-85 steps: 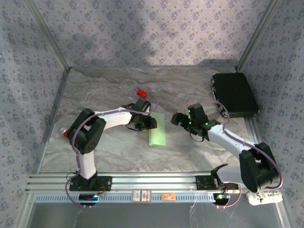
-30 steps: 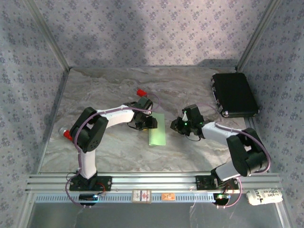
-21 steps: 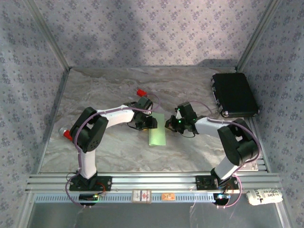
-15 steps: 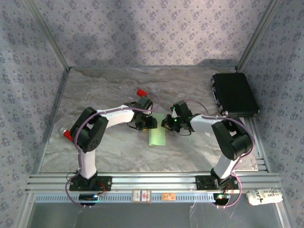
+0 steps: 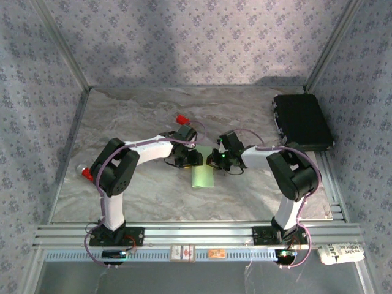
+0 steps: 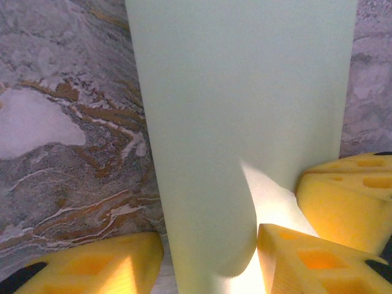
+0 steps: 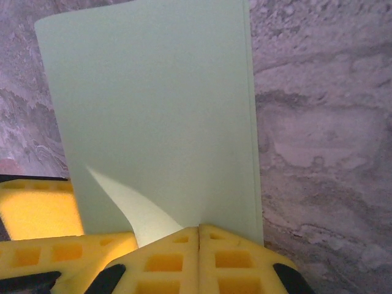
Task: Fold a paper plane with a square sheet of paper (pick it up from the middle)
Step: Hold the square sheet of paper at the center of the table.
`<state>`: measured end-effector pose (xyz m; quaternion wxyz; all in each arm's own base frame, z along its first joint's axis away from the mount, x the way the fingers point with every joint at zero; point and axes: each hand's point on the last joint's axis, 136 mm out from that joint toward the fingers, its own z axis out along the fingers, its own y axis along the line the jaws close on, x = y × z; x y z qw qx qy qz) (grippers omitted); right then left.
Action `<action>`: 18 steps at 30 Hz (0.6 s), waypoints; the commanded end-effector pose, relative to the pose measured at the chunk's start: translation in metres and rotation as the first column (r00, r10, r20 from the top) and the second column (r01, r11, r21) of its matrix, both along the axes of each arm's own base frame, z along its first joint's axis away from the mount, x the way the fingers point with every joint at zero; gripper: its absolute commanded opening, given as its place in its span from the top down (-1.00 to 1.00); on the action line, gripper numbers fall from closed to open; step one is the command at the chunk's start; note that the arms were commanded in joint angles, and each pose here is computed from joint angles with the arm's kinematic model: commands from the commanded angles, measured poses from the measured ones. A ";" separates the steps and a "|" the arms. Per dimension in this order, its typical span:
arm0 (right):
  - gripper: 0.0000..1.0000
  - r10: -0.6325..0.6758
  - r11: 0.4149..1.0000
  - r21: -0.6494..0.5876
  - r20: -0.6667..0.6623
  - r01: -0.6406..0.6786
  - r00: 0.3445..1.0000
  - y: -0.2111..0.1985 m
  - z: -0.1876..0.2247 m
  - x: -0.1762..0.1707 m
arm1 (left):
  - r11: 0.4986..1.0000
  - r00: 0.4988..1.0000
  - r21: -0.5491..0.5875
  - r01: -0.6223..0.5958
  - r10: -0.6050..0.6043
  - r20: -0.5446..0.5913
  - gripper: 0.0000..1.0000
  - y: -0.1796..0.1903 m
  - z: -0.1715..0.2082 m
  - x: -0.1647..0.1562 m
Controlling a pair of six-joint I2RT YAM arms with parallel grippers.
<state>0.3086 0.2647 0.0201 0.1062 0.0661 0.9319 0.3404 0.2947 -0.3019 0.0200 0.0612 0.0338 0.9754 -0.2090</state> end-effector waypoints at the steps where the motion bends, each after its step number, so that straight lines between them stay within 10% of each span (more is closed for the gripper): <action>1: 1.00 0.008 0.986 -0.166 -0.123 -0.029 0.992 -0.033 -0.046 -0.033 | 0.983 0.995 0.183 0.006 0.012 -0.098 -0.01 0.038 -0.060 -0.023; 13: 1.00 0.176 0.974 -0.131 -0.082 -0.186 0.981 -0.036 -0.033 -0.021 | 0.978 0.994 -0.202 -0.050 0.068 0.084 -0.16 -0.006 0.060 0.010; 18: 1.00 0.166 0.975 -0.128 -0.117 -0.180 0.979 -0.040 -0.039 -0.022 | 0.933 0.995 -0.357 -0.032 0.065 0.080 0.23 -0.019 0.078 0.011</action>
